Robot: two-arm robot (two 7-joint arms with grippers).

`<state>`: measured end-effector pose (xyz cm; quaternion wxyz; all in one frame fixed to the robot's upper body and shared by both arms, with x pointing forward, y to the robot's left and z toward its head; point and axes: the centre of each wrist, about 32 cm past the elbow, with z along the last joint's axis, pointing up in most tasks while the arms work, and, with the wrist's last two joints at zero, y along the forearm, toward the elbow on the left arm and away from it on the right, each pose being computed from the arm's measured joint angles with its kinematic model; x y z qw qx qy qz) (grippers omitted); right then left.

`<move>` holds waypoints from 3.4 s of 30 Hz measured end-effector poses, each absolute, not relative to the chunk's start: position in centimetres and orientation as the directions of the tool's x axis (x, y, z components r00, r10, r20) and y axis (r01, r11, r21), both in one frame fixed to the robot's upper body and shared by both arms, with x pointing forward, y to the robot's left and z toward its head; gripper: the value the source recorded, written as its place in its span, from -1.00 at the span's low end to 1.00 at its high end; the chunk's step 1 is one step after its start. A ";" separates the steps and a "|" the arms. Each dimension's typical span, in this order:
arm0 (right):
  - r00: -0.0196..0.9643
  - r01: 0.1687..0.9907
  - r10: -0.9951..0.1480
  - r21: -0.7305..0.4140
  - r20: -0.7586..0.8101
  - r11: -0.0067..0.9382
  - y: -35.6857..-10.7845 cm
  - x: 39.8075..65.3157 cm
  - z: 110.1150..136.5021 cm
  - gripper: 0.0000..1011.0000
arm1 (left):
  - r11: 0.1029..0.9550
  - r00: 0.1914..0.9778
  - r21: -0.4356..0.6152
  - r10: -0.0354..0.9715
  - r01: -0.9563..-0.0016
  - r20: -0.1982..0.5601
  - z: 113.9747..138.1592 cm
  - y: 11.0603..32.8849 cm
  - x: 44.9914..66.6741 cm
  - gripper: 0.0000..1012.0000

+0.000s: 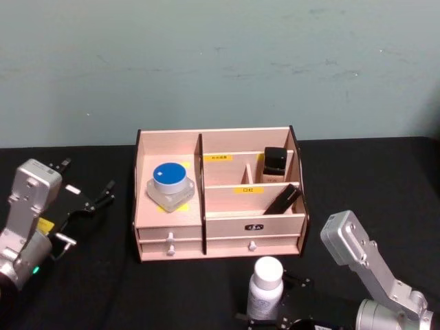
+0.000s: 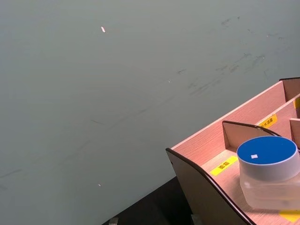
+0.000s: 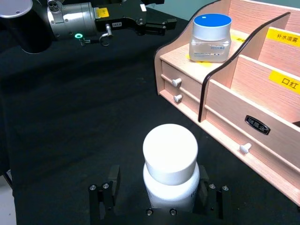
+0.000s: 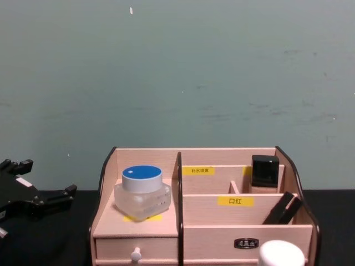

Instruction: Pick up the facial cleanser and watermelon frost from the table and place them into the tiered storage box.

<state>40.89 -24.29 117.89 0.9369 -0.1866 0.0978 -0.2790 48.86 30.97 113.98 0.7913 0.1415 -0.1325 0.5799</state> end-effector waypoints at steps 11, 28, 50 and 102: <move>0.825 0.488 -0.559 -0.404 -0.076 0.774 -24.2 40.9 117.7 0.98 | 0.287 0.292 0.070 0.880 -0.955 0.374 114.0 31.0 48.9 0.98; 0.825 0.488 -0.559 -0.401 -0.076 0.775 -24.2 40.9 117.8 0.35 | 0.287 0.292 0.070 0.880 -0.955 0.374 114.0 31.0 48.9 0.98; 0.827 0.504 -0.558 -0.353 -0.064 0.788 -24.6 41.1 118.6 0.22 | 0.287 0.292 0.070 0.880 -0.955 0.374 114.0 31.0 48.9 0.98; 0.813 0.582 -0.570 -0.178 0.118 0.794 -22.7 59.0 124.6 0.22 | 0.287 0.292 0.070 0.880 -0.955 0.374 114.0 31.0 48.9 0.98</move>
